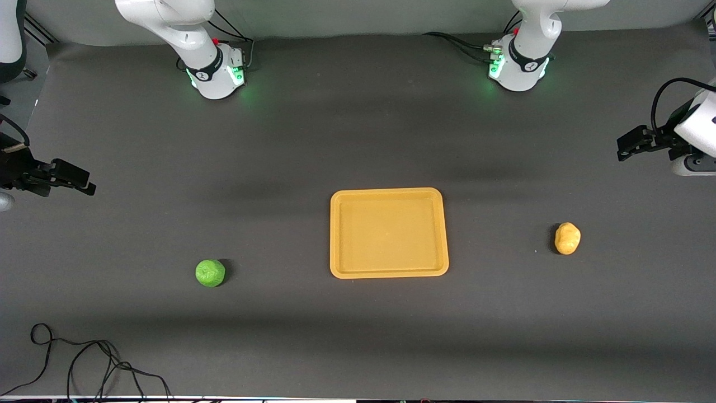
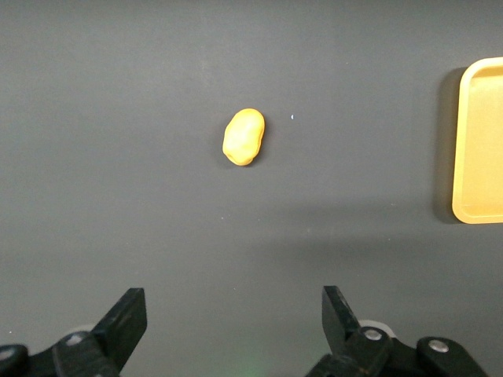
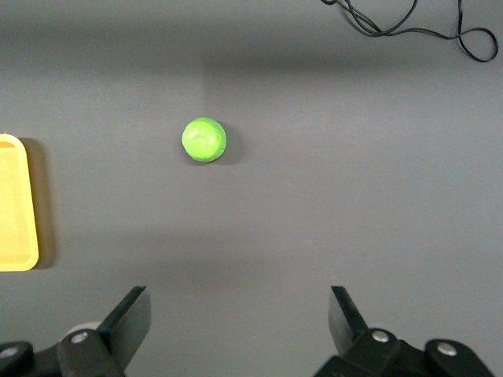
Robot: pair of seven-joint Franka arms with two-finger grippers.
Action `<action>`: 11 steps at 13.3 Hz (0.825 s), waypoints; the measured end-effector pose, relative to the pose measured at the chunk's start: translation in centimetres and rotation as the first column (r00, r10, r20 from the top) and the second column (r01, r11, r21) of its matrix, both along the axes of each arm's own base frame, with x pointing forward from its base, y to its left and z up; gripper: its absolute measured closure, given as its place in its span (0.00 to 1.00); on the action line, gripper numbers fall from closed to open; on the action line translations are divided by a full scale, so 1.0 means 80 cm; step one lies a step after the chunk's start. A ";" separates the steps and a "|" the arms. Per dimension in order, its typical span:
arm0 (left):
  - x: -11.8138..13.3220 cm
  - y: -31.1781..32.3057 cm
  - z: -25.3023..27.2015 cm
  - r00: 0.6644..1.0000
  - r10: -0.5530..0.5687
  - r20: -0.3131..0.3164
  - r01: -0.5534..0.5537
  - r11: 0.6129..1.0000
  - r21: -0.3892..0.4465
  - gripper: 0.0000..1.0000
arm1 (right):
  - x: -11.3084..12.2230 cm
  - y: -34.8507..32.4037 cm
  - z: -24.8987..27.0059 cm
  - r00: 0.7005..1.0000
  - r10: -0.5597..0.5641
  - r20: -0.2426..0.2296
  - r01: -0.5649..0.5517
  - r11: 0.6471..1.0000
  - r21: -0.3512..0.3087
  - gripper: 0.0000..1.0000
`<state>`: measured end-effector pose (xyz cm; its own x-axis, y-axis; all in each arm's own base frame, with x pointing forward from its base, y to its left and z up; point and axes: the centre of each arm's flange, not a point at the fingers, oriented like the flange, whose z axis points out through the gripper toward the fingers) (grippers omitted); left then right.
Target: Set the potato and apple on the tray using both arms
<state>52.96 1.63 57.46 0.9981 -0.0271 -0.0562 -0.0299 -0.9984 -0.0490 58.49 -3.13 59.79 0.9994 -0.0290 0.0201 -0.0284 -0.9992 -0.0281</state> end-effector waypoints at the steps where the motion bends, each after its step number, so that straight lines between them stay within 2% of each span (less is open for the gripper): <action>1: 0.000 0.000 0.002 1.000 0.001 -0.001 -0.001 1.000 -0.003 0.00 | 0.000 0.000 0.000 1.000 0.000 0.000 0.000 1.000 0.000 0.00; 11: 0.001 -0.003 0.000 1.000 0.005 -0.018 -0.005 1.000 -0.026 0.00 | 0.000 0.000 0.000 1.000 0.000 0.000 0.000 1.000 0.000 0.00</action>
